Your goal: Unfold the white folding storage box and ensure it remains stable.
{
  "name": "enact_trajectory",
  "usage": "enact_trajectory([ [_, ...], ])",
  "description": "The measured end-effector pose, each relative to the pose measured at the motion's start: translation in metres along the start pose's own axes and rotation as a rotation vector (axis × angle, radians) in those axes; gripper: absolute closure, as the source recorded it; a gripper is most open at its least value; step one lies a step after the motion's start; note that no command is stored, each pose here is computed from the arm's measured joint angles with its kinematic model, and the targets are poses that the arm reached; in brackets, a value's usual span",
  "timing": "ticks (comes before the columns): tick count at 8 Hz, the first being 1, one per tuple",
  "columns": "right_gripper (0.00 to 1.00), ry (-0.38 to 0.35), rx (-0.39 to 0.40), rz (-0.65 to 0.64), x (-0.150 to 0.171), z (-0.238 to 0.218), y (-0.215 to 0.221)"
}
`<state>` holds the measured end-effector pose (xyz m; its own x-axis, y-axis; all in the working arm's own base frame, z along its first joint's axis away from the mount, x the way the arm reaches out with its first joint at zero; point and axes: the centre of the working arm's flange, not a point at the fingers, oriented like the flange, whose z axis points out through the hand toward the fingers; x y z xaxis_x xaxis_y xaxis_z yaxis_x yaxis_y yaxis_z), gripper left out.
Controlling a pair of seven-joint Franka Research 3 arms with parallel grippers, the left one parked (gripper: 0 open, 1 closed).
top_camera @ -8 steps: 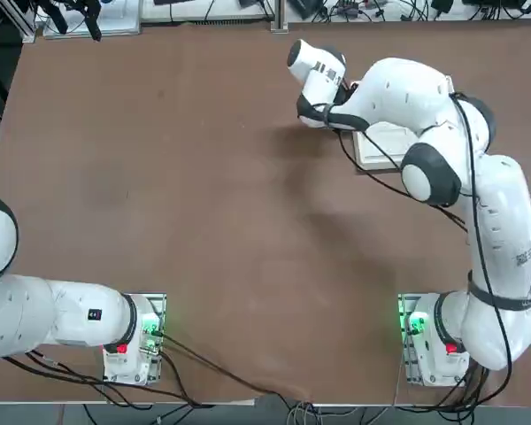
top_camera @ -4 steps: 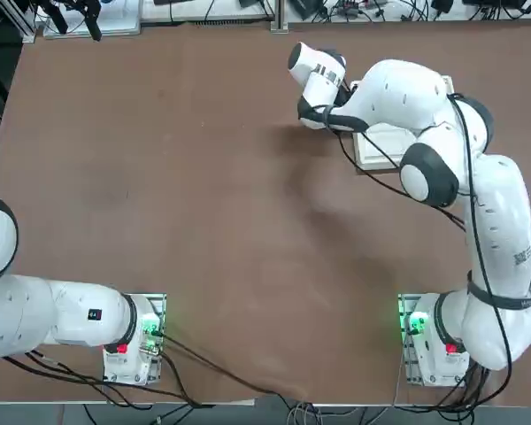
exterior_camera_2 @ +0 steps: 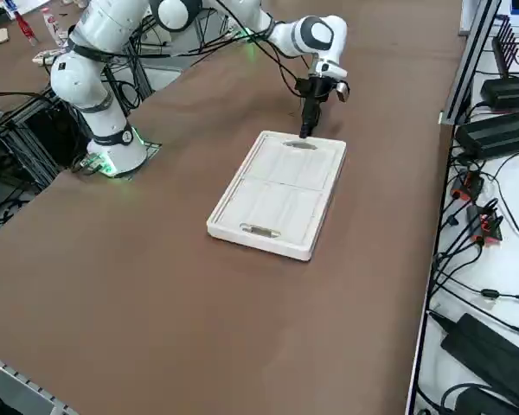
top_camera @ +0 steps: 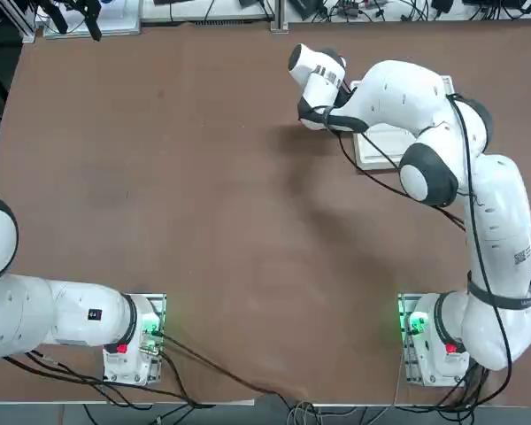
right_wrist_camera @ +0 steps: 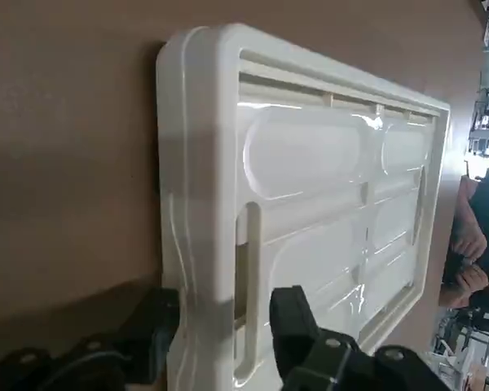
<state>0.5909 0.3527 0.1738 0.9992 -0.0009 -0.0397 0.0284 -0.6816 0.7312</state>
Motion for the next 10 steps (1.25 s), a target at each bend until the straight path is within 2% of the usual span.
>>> enact_trajectory([
  [7,0.35,-0.007,-0.006,-0.005,-0.0010,0.0037,-0.0023],
  [9,0.41,-0.009,-0.008,-0.005,-0.0012,0.0039,-0.0022],
  [10,0.49,-0.009,-0.002,-0.006,-0.0017,0.0033,-0.0034],
])
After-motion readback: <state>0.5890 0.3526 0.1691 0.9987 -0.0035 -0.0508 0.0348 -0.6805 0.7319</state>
